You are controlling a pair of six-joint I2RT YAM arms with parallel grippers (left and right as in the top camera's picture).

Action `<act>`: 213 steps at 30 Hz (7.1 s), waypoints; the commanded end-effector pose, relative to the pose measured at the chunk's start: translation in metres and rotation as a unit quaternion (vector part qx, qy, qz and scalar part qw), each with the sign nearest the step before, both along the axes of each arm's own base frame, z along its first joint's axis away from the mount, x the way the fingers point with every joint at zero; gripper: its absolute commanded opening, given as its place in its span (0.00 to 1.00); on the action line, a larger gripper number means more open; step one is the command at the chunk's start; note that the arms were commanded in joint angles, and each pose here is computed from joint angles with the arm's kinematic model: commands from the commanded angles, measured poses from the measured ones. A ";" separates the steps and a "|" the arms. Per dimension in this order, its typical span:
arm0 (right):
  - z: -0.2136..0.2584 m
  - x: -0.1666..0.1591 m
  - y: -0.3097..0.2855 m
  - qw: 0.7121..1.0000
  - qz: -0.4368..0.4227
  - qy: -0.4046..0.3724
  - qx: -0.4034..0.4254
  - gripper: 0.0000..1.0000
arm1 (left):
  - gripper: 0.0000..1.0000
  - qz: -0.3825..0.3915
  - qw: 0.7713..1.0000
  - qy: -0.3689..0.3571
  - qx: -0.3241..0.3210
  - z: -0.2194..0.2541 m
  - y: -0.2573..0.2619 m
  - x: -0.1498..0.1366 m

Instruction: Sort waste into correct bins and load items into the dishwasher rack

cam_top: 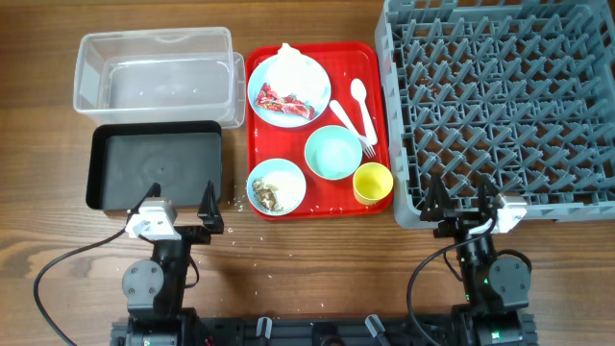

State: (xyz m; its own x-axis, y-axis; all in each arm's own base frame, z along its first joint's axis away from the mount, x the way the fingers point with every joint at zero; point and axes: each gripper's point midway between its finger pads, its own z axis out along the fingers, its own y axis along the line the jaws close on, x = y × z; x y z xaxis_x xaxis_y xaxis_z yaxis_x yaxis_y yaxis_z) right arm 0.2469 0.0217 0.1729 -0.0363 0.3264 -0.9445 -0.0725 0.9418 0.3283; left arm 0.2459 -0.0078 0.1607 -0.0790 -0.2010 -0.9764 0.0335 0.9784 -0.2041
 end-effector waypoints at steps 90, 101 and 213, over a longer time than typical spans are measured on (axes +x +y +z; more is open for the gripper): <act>0.099 0.093 0.052 0.913 0.159 0.361 -0.108 1.00 | 0.04 0.149 0.817 0.553 -0.061 -0.157 -0.185 0.244; 0.097 0.091 0.051 0.911 0.159 0.365 -0.107 1.00 | 0.04 0.075 0.894 0.435 -0.075 0.050 -0.154 0.236; 0.121 0.085 0.052 0.926 0.167 0.336 -0.048 0.98 | 0.04 -0.247 0.564 0.392 -0.684 0.024 0.039 0.118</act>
State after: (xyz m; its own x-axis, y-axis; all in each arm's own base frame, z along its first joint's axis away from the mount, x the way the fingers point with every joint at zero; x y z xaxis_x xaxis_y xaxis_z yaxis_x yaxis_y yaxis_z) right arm 0.3303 0.0719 0.2825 -0.7278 0.1167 -0.6757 -0.1514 0.9338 0.3243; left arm 0.3619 0.0260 0.1729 -0.7721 -0.4837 0.4122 -0.4130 -0.1111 -0.9039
